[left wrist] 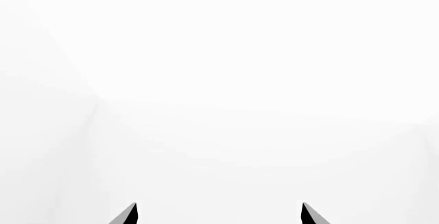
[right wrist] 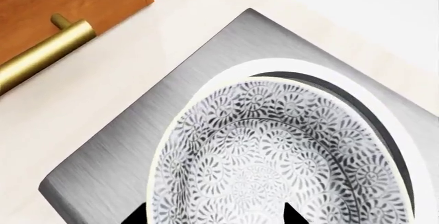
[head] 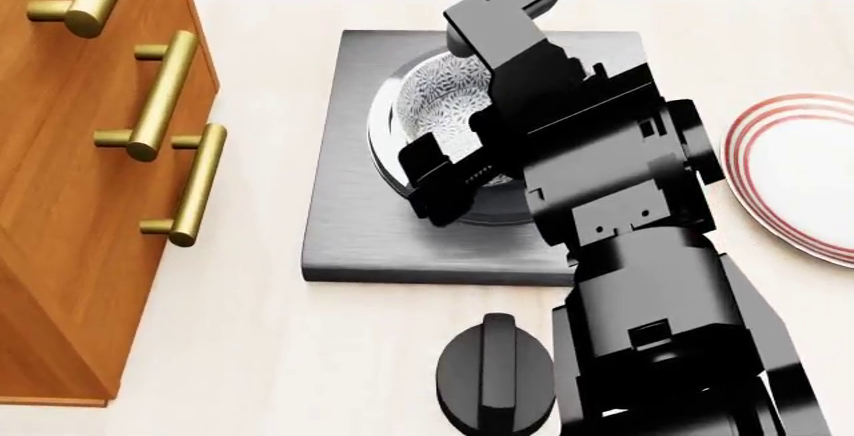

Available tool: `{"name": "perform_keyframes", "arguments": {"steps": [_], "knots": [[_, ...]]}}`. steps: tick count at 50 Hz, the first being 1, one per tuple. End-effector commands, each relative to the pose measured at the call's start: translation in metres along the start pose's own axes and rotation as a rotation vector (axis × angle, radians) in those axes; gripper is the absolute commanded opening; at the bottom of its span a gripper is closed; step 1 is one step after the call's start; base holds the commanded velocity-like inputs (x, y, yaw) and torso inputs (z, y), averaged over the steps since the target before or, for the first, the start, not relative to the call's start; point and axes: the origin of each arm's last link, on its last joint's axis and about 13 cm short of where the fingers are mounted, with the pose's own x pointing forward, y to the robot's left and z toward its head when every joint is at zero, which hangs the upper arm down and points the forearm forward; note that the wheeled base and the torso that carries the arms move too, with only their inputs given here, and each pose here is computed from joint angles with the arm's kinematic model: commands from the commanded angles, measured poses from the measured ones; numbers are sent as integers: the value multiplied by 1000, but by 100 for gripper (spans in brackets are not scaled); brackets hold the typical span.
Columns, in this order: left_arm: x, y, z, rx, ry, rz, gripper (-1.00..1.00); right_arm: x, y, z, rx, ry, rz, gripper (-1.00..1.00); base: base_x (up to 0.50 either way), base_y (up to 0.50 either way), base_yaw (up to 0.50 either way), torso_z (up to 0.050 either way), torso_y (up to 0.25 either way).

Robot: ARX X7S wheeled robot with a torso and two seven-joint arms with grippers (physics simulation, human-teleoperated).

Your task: Put the bowl on the stove.

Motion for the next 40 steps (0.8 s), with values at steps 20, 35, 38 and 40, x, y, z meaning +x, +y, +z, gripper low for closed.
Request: {"name": "perform_keyframes", "arguments": {"steps": [20, 35, 38, 40], "knots": [[-1, -1, 0, -3, 6, -3, 100, -1, -4, 28, 19, -427, 49, 100, 0, 0, 0, 0, 0], [-1, -1, 0, -4, 6, -1, 100, -17, -15, 48, -47, -604, 8, 100, 0, 0, 0, 0, 0], [-1, -1, 0, -1, 6, 1, 100, -21, -18, 53, -32, -684, -4, 100, 0, 0, 0, 0, 0], [-1, -1, 0, -3, 5, 0, 100, -24, -20, 54, -17, -735, -3, 100, 0, 0, 0, 0, 0]]}}
